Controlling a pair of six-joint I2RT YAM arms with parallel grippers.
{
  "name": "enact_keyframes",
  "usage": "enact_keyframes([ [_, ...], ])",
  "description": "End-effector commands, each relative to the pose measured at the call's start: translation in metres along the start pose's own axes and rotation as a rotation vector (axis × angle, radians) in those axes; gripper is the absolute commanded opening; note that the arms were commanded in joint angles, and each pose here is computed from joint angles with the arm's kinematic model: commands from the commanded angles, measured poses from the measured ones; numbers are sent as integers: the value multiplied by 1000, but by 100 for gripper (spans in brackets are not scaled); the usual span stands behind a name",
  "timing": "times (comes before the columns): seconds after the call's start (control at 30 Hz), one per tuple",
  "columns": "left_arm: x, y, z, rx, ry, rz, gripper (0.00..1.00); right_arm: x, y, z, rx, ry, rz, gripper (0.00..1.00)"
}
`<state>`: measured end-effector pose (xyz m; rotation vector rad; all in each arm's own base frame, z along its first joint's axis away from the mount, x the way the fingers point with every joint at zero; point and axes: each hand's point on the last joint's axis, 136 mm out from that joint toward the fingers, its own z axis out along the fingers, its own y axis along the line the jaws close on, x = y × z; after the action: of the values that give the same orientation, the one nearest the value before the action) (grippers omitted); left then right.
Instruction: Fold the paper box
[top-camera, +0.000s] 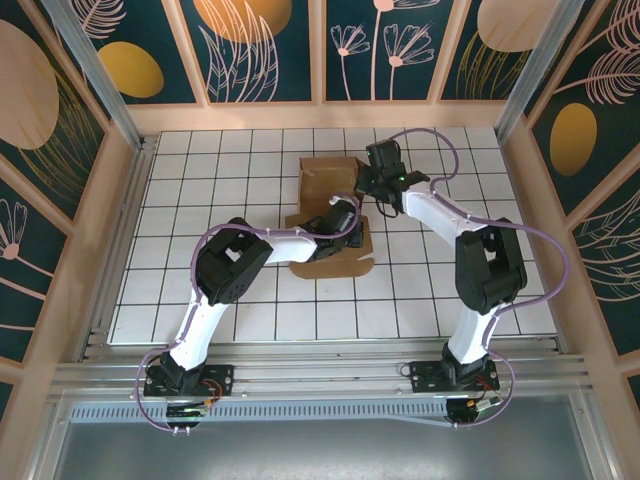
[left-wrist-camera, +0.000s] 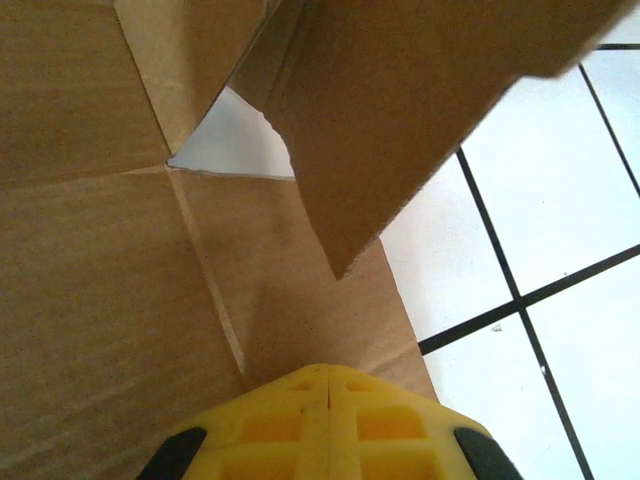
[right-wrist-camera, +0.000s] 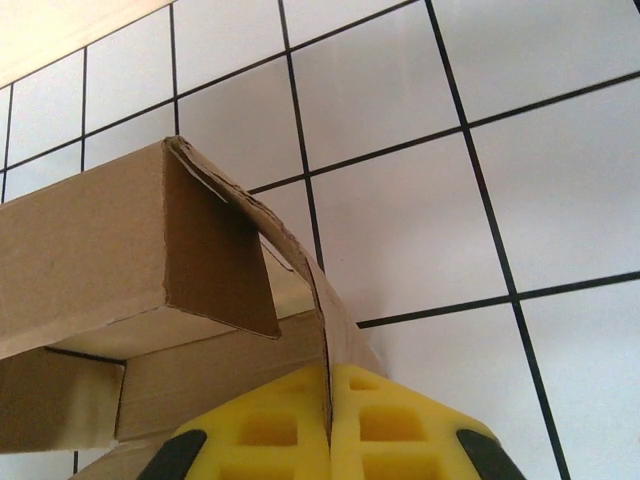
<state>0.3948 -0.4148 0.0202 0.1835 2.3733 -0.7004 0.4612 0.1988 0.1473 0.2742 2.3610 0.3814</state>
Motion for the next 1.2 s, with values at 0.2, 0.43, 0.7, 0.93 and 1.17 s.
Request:
enact_keyframes([
  [0.2,8,-9,-18,128,-33,13,22,57,-29,19,136,53,37,0],
  [0.43,-8,-20,-61,205,-132,38,39,35,-29,4,150,-35,5,0],
  [0.7,-18,-23,-115,278,-256,49,52,25,-30,-5,160,-77,-6,0],
  [0.93,-81,12,-193,122,-460,-108,52,25,-27,-6,158,-71,-5,0],
  [1.17,-143,117,-209,-125,-398,-244,59,24,-22,-7,152,-65,-27,0],
])
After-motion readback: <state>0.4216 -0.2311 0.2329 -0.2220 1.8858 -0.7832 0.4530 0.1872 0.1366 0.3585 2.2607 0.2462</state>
